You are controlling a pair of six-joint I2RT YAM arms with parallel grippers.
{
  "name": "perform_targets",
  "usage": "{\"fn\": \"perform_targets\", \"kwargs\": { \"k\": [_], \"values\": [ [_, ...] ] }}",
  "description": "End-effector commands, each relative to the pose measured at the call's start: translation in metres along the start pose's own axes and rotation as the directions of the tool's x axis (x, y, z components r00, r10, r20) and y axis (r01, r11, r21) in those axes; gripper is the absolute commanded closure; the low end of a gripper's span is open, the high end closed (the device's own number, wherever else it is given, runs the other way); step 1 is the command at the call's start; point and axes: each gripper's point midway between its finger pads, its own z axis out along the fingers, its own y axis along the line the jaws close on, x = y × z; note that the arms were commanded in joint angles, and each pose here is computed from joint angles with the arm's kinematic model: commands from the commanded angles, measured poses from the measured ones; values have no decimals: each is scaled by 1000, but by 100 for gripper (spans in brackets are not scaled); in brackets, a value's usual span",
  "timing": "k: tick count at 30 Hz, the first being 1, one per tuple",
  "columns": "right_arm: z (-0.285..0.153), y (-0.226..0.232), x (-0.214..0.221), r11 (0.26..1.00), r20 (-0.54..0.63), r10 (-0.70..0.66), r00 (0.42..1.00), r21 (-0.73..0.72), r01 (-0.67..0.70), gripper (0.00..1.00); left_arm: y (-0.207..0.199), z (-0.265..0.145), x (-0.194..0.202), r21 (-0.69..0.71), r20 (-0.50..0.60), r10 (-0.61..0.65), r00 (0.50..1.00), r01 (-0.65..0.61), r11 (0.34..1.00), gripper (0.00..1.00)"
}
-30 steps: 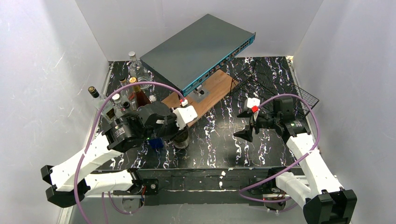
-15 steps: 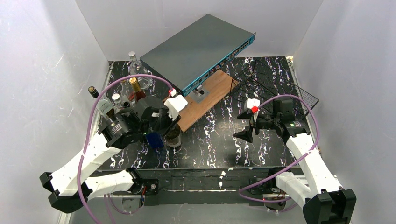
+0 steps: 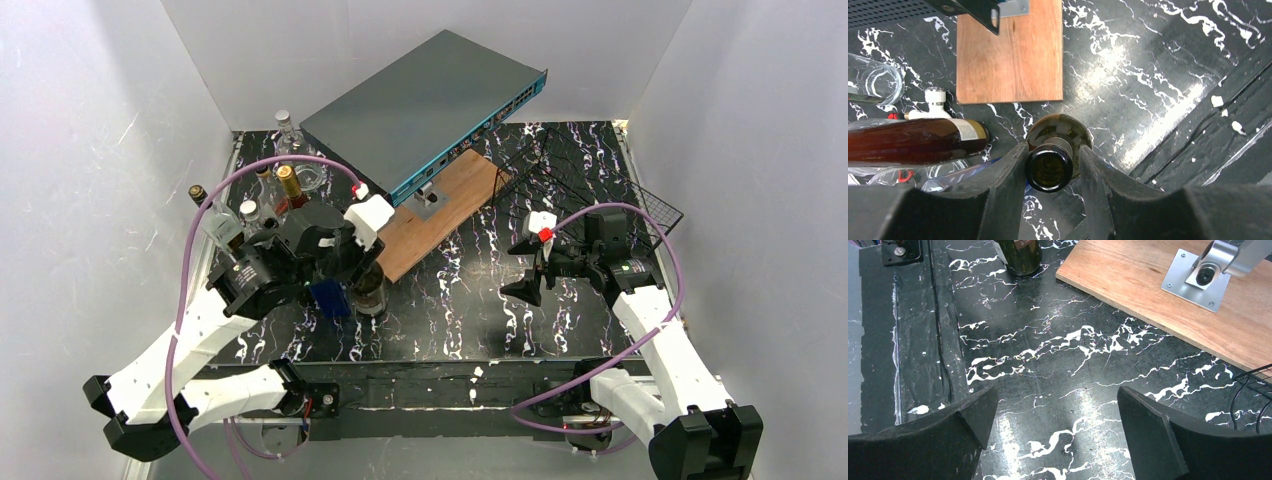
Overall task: Take the wine bottle off the wine rack
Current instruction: Place the wine bottle at the center of the board.
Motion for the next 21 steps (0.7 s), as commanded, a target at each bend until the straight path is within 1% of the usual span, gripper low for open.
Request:
{"fn": "perform_targets", "kwargs": {
  "k": [1,6,9,16,21],
  "values": [
    [0,-1,-2,1000,19,-8,1000,1,8,2,10,-10,-16,-45,90,-21,996,26,999,57],
    [0,-1,-2,1000,19,-7,1000,2,7,2,13,-12,-18,-55,95,-26,995,31,998,51],
    [0,-2,-2,1000,19,-5,1000,3,5,2,16,-16,-21,-72,108,-24,994,32,997,46],
    [-1,-3,-1,1000,18,3,1000,12,-3,2,27,-35,-39,-108,175,-25,984,44,993,21],
    [-2,-4,0,1000,22,18,1000,23,-19,2,27,-44,-49,-100,217,-44,975,67,993,2]
  ]
}}
